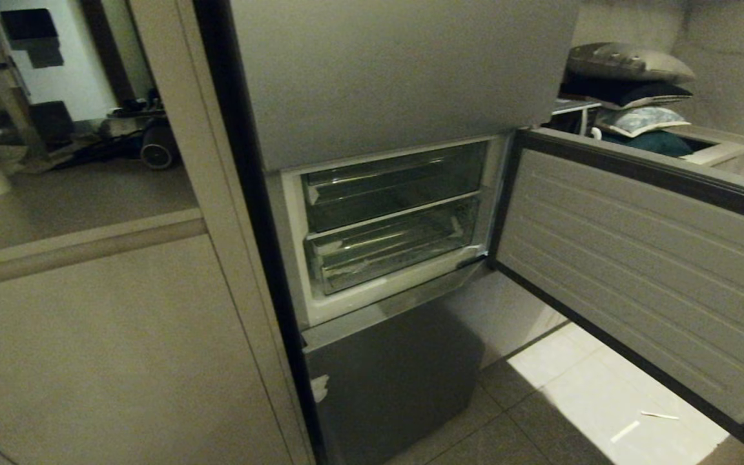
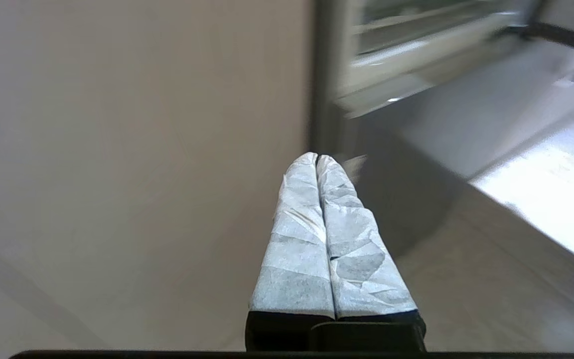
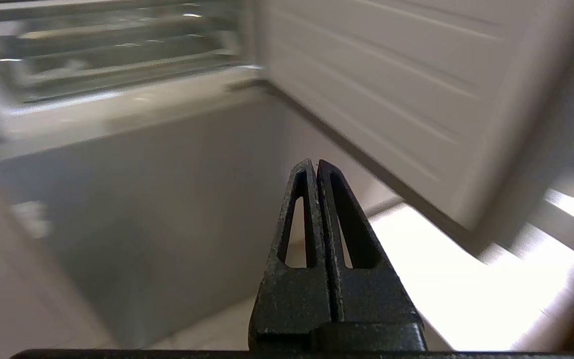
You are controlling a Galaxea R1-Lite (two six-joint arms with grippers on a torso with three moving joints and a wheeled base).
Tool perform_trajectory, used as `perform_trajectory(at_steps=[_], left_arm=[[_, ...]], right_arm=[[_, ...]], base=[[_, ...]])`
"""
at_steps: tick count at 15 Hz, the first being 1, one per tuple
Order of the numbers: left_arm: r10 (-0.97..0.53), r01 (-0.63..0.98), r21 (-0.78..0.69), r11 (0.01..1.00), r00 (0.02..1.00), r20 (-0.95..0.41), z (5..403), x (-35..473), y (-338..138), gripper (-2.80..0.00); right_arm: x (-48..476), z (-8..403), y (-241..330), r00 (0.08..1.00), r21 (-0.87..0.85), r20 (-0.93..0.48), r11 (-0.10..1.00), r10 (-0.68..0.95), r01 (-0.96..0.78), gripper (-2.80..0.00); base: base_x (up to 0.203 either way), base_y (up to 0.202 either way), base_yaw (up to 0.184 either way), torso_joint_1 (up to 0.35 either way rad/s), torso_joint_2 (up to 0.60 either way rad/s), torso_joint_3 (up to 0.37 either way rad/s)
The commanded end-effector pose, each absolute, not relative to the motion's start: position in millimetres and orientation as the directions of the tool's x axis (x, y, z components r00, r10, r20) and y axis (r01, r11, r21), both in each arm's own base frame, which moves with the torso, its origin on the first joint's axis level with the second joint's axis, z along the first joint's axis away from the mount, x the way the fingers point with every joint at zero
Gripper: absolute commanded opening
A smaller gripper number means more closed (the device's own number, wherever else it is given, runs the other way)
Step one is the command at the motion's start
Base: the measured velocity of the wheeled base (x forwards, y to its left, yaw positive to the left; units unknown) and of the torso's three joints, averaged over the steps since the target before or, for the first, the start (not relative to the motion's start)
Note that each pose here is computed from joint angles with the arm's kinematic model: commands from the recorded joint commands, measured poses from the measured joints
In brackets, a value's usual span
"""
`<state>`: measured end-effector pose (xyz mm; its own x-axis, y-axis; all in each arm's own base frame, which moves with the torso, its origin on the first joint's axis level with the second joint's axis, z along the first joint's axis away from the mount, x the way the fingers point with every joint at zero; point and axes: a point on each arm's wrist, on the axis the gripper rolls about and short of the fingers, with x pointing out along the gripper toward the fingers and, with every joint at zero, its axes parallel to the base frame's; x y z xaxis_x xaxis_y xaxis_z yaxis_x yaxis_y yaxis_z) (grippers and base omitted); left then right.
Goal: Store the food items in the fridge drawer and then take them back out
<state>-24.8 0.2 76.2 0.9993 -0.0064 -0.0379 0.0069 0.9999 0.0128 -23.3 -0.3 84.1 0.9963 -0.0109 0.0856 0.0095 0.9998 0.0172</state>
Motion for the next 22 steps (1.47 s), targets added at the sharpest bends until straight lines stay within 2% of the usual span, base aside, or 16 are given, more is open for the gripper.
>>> perform_trajectory(at_steps=[1,12,17,22], left_arm=[[-0.006,0.007,0.012,1.0,0.999,-0.041,75.9,-24.5,0.2,-2.8],[-0.006,0.006,0.009,1.0,0.999,-0.038,76.3,-24.8,0.2,-2.8],[-0.006,0.006,0.009,1.0,0.999,-0.038,76.3,-24.8,0.2,-2.8],[-0.006,0.006,0.009,1.0,0.999,-0.039,76.0,-24.7,0.2,-2.8]], right_arm=[[-20.8,75.6,-0.3,0.998,0.016,0.055,1.0,-0.011,0.01,-2.8],[-20.8,75.6,-0.3,0.998,0.019,0.055,1.0,-0.011,0.01,-2.8],[-20.8,75.6,-0.3,0.998,0.019,0.055,1.0,-0.011,0.01,-2.8],[-20.8,75.6,-0.3,0.998,0.019,0.055,1.0,-0.011,0.01,-2.8]], base=[[0.003,-0.005,0.183,-0.002,0.0,0.011],[0.002,-0.007,0.167,0.002,0.0,0.003],[0.0,-0.001,0.015,0.0,0.0,0.001],[0.0,0.0,0.0,-0.132,0.32,0.177]])
